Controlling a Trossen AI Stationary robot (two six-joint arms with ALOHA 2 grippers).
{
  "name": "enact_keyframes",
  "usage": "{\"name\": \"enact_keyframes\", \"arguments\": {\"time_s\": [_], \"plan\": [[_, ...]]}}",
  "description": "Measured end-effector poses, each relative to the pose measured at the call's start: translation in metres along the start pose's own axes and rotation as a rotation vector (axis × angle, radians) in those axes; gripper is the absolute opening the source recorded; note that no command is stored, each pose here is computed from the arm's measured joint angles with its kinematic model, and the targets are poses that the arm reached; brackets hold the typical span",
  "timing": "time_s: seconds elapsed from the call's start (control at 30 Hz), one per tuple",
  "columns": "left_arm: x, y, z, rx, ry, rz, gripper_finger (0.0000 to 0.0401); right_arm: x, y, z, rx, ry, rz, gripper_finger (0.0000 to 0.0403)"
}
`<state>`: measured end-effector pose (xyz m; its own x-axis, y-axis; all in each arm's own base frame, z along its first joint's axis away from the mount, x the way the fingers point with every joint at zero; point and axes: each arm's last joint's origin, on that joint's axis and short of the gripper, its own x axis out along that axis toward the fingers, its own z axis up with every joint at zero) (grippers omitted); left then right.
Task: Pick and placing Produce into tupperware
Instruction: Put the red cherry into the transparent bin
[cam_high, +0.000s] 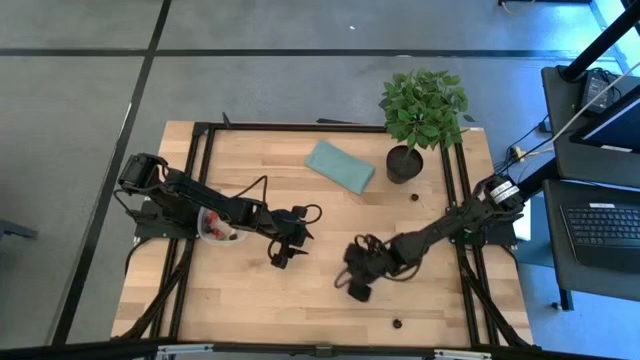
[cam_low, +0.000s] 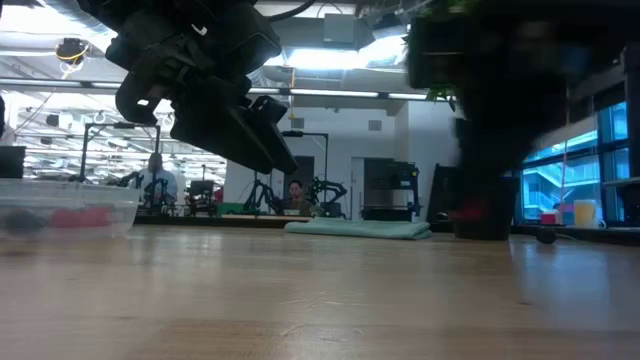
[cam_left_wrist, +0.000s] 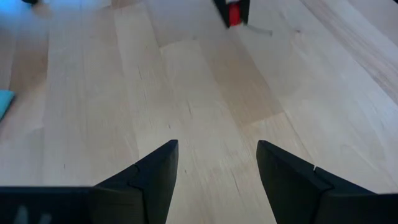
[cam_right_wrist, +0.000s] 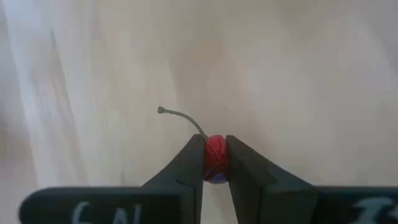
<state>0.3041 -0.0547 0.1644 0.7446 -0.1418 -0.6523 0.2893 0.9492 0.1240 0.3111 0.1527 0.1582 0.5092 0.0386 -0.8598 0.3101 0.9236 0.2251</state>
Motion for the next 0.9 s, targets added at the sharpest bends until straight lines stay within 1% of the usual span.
{"name": "enact_keyframes", "arguments": {"time_s": [0.1,0.27,0.37,0.43,0.57,0.67,0.9], "plan": [[0.0,0.001,0.001,0.049,0.0,0.039,0.021,0.002,-0.005,0.016,0.014,-0.103,-0.001,0.0058],[0.0,0.0,0.0,0.291,0.048,0.161,0.021,0.0,-0.009,0.035,-0.082,-0.21,0.023,0.0058],[-0.001,-0.001,0.001,0.385,0.066,0.203,0.021,-0.007,-0.011,0.044,-0.115,-0.297,-0.01,0.0057],[-0.001,-0.002,0.002,0.421,0.062,0.205,0.021,-0.011,-0.013,0.049,-0.132,-0.337,-0.046,0.0057],[-0.001,-0.005,0.004,0.435,0.048,0.201,0.021,-0.015,-0.016,0.059,-0.119,-0.413,-0.044,0.0057],[-0.001,-0.005,0.004,0.427,0.046,0.201,0.021,-0.015,-0.018,0.063,-0.096,-0.431,-0.04,0.0057],[-0.001,-0.006,0.004,0.313,0.032,0.196,0.021,-0.016,-0.018,0.066,-0.054,-0.448,-0.011,0.0057]]}}
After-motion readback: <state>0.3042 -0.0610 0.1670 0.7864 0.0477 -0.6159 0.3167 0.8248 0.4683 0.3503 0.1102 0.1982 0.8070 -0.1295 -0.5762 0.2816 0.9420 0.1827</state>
